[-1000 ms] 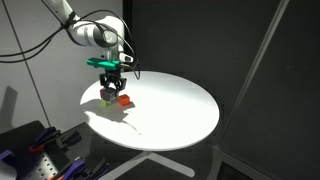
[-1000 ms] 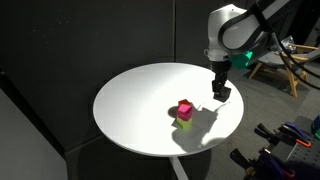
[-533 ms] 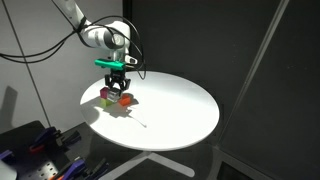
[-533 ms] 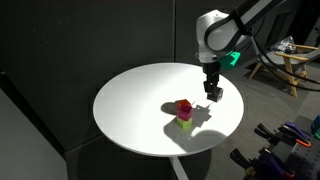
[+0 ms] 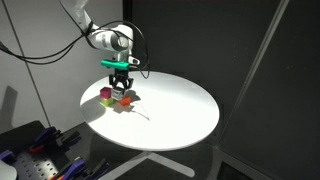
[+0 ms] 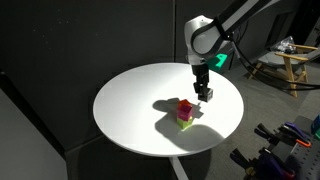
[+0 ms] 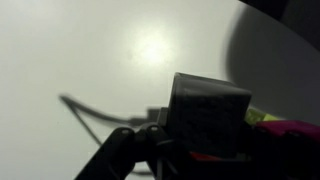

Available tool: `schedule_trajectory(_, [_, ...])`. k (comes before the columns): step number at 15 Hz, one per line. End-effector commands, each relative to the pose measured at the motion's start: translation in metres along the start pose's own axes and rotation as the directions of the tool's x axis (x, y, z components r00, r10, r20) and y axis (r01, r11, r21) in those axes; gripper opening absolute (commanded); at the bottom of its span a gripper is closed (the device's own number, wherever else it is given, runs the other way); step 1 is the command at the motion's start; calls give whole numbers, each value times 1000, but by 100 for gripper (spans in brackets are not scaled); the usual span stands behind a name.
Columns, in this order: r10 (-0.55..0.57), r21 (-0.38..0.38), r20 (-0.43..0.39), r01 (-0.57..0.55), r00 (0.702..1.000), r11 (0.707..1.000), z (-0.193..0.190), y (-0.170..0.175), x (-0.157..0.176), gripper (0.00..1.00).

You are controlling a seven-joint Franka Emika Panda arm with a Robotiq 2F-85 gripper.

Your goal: Put the grey block on top of the orange block

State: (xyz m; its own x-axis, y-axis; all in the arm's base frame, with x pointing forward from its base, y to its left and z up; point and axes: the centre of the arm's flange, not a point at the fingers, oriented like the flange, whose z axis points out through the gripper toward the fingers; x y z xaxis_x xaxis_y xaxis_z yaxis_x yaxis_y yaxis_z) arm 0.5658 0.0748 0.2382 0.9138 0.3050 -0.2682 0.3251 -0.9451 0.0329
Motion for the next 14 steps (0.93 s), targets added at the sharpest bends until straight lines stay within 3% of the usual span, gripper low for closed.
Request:
schedule_trajectory(1, [-37,-20,7,37,999,999,-4,2,19,31])
schedule_trajectory(14, [-85,-57,-28,83,996,995,-1,0,31,31])
